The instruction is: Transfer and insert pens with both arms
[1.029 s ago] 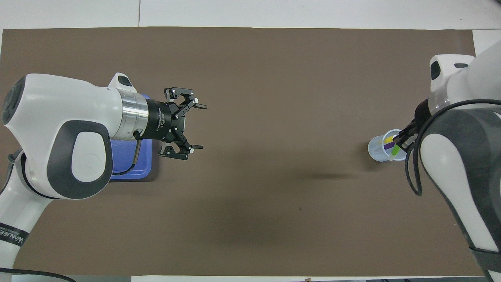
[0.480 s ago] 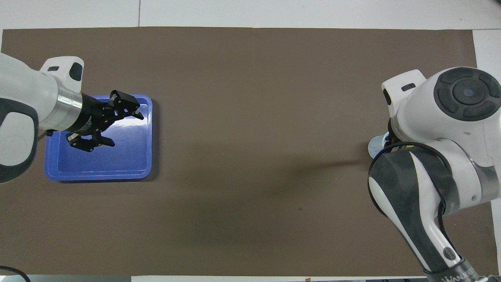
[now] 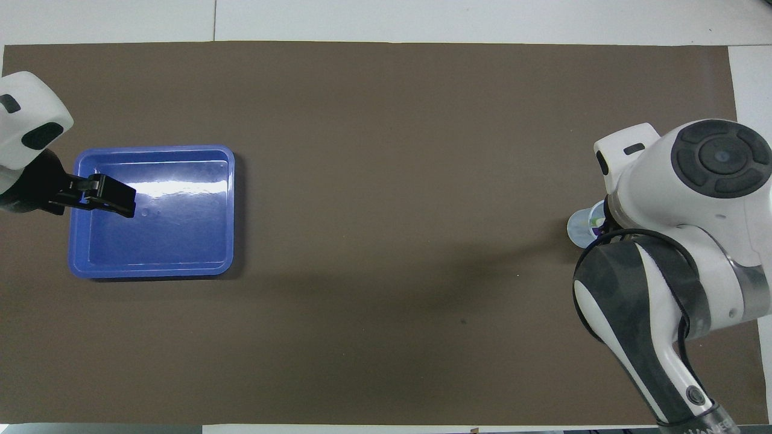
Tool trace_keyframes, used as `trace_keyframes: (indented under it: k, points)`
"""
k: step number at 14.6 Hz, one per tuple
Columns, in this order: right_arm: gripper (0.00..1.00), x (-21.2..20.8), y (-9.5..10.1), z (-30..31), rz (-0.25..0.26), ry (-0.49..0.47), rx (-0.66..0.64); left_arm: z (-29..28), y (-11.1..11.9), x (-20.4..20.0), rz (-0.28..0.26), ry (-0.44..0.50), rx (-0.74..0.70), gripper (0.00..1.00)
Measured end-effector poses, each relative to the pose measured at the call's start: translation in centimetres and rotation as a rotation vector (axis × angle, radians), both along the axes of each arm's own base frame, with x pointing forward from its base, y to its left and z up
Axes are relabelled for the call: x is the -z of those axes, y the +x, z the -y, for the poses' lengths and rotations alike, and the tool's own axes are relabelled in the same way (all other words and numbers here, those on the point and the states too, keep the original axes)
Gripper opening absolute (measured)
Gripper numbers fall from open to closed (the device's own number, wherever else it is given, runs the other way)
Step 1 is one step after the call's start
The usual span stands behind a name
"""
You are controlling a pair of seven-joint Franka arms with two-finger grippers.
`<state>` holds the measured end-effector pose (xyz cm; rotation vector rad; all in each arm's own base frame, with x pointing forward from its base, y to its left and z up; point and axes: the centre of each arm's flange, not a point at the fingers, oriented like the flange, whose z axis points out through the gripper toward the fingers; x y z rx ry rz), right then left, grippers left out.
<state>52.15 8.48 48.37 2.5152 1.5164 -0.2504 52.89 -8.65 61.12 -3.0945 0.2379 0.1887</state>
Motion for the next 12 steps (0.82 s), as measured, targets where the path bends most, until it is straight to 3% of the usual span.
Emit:
trace_keyframes:
  k: [2, 6, 8, 12]
  points:
    - [0.6, -0.2, 0.0, 0.0, 0.005, 0.001, -0.001, -0.3, -0.2, -0.1, 0.004, -0.002, 0.009, 1.0]
    - [1.0, -0.5, 0.0, -0.3, 0.016, 0.007, -0.005, -0.8, 1.1, 1.9, 0.084, -0.011, -0.047, 1.0]
    - [1.0, -1.2, 0.2, -0.9, 0.029, 0.066, 0.029, -0.7, 1.5, 2.3, 0.096, -0.012, -0.056, 1.0]
    - [1.0, -3.6, -0.1, -1.7, 0.057, 0.162, 0.277, -0.2, 1.5, 0.4, 0.073, -0.007, -0.051, 1.0]
